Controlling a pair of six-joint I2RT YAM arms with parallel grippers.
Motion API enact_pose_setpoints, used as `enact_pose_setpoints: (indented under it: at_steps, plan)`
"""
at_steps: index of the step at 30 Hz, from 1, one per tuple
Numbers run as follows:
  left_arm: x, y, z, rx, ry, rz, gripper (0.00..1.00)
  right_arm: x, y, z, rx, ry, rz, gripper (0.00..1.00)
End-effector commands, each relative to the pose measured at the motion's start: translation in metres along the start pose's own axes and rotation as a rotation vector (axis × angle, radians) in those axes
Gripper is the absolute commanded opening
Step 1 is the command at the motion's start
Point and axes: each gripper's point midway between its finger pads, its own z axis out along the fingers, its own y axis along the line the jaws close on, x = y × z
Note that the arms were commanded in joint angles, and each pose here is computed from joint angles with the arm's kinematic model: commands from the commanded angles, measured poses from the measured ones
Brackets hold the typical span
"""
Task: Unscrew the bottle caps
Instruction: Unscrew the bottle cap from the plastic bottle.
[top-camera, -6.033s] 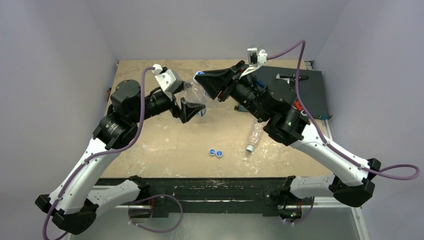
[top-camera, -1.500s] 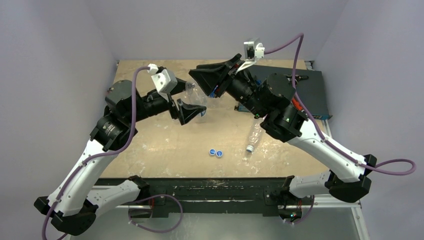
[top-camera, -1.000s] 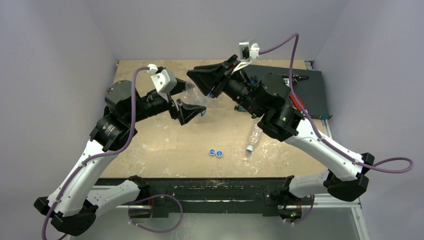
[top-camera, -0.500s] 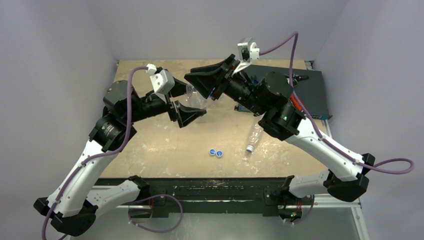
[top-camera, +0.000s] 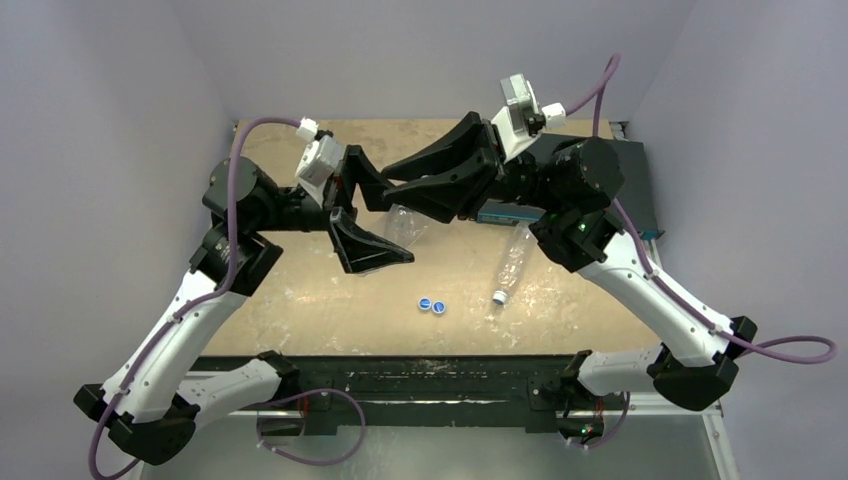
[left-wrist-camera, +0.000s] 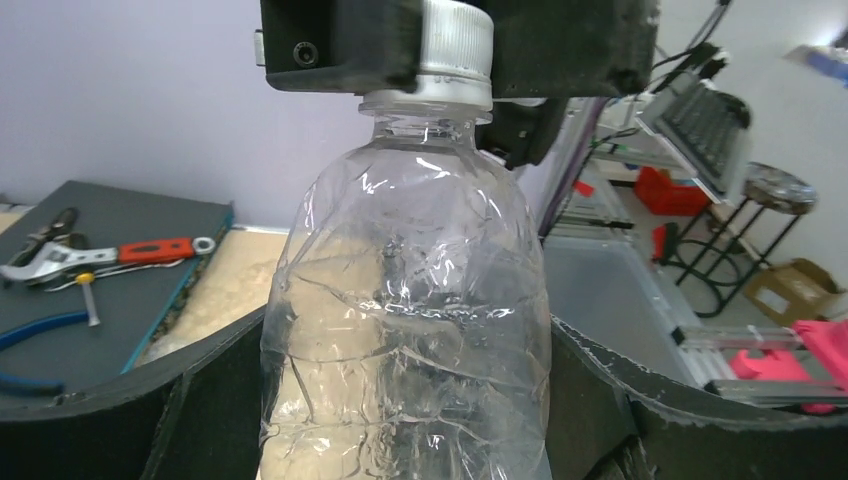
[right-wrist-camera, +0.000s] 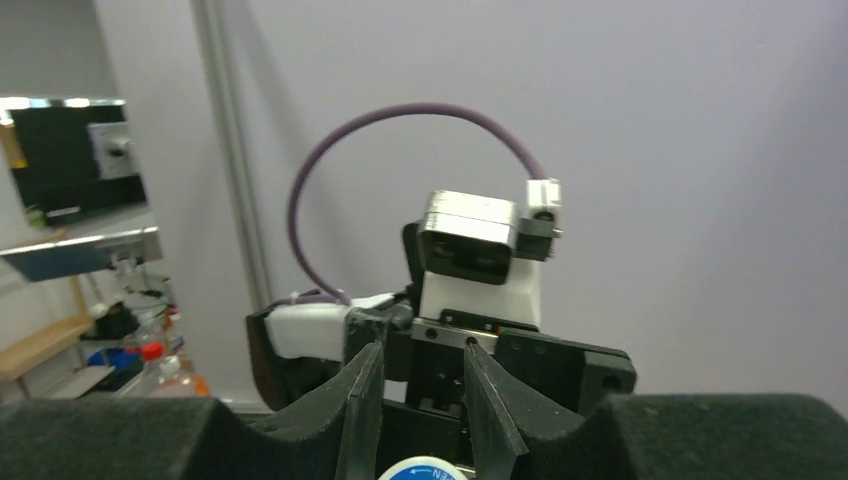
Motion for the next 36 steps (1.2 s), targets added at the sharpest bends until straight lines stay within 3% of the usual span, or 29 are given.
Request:
enact_pose_setpoints:
  at_steps: [1,5,9,11,12,13,14,16,17,22,26,32,36]
  plan:
    - [-0.019,-0.052,-0.007,0.225,-0.026,0.061,0.00,-0.008,0.053,-0.009,-0.281,0.026,-0.005,0.00]
    - [-0.020,-0.054,-0.007,0.235,-0.028,0.054,0.00,-0.006,0.061,-0.012,-0.336,0.025,-0.005,0.00]
    - [-0.018,-0.053,-0.007,0.233,-0.026,0.057,0.00,-0.007,0.037,-0.002,-0.212,0.009,0.009,0.00]
    - [-0.016,-0.050,-0.007,0.223,-0.022,0.067,0.00,-0.011,0.013,0.001,-0.072,-0.020,0.002,0.21]
    - [-0.014,-0.049,-0.007,0.216,-0.017,0.074,0.00,-0.016,0.003,0.000,-0.003,-0.046,-0.003,0.37]
    - [-0.011,-0.045,-0.007,0.205,-0.011,0.080,0.00,-0.022,-0.006,-0.003,0.063,-0.075,-0.010,0.59]
    - [-0.009,-0.042,-0.007,0.189,-0.005,0.088,0.00,-0.029,-0.012,-0.006,0.122,-0.108,-0.017,0.72]
    - [-0.005,-0.032,-0.006,0.142,0.002,0.111,0.00,-0.042,-0.025,-0.012,0.235,-0.160,-0.029,0.88]
    - [0.000,-0.025,-0.006,0.102,0.013,0.122,0.00,-0.047,-0.031,-0.014,0.287,-0.176,-0.038,0.90]
    - [0.003,0.030,-0.016,-0.213,0.026,0.243,0.00,-0.050,-0.048,-0.018,0.509,-0.184,-0.040,0.94]
    - [-0.007,0.056,-0.031,-0.395,-0.006,0.339,0.00,-0.038,-0.068,-0.032,0.688,-0.145,-0.026,0.90]
    - [-0.017,0.069,-0.041,-0.504,-0.040,0.364,0.00,-0.023,-0.074,-0.051,0.761,-0.149,-0.008,0.86]
    - [-0.018,0.075,-0.043,-0.532,-0.047,0.366,0.00,-0.020,-0.076,-0.047,0.756,-0.152,0.014,0.77]
